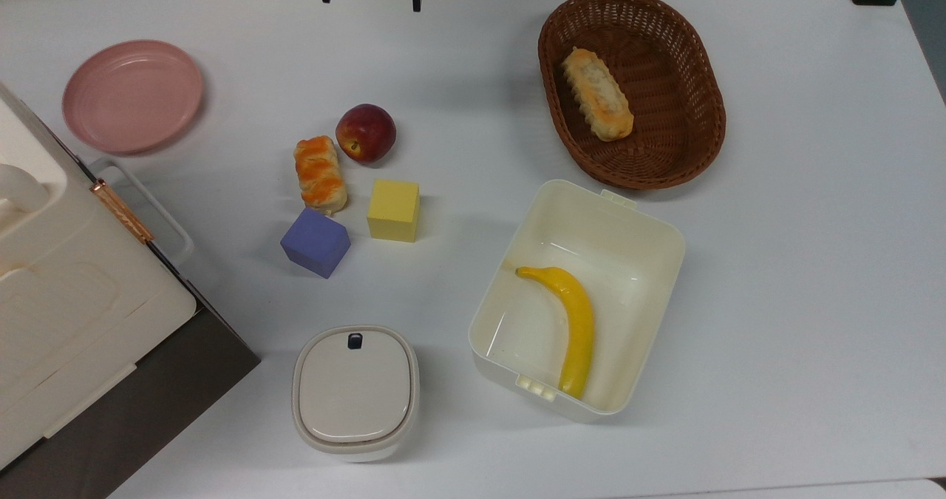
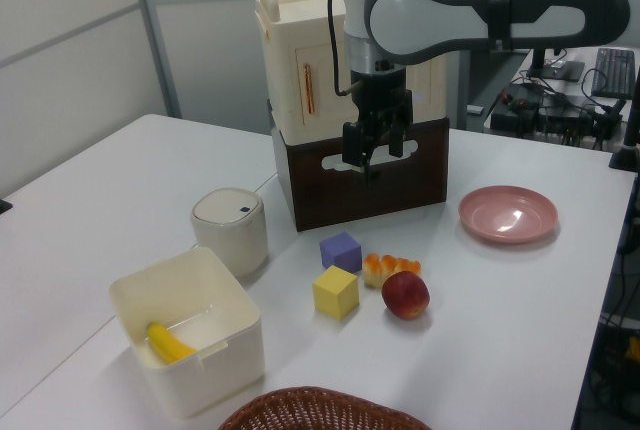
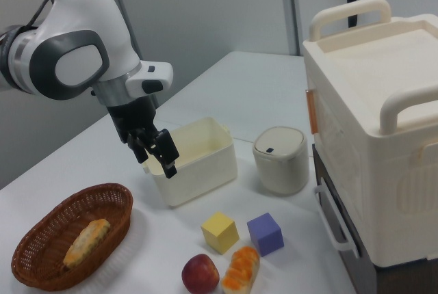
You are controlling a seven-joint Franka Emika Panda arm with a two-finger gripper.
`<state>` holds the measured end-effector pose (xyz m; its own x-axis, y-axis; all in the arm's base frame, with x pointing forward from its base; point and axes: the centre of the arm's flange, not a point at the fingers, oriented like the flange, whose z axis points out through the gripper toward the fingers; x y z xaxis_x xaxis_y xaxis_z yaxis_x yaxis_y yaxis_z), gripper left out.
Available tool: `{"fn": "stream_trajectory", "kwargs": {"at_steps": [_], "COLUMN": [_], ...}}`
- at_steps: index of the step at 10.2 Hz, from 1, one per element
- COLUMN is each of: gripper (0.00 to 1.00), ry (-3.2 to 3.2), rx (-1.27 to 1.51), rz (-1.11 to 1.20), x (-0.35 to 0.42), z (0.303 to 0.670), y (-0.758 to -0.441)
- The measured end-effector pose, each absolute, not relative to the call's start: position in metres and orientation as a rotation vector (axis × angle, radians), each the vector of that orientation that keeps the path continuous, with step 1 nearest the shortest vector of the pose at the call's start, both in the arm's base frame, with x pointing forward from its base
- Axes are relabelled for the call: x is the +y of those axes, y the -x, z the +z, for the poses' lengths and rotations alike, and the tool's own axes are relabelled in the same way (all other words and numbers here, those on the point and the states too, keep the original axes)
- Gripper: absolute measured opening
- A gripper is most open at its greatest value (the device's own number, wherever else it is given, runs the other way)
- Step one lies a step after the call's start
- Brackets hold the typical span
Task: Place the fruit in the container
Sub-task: 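Move the gripper from above the cabinet toward the red apple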
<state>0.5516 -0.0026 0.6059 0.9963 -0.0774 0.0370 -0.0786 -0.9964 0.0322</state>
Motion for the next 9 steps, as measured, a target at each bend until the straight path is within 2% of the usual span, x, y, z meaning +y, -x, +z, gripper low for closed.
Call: {"fn": "stream_trajectory", "kwargs": {"at_steps": [6, 9], "gripper": [1.00, 1.00], "ry": [-3.118, -3.118], "rx": [-0.057, 0.059], "rz": [0.007, -0.088], "x": [-0.001, -0.011], "z": [0.591, 0.560], "y": [-0.551, -0.548]}}
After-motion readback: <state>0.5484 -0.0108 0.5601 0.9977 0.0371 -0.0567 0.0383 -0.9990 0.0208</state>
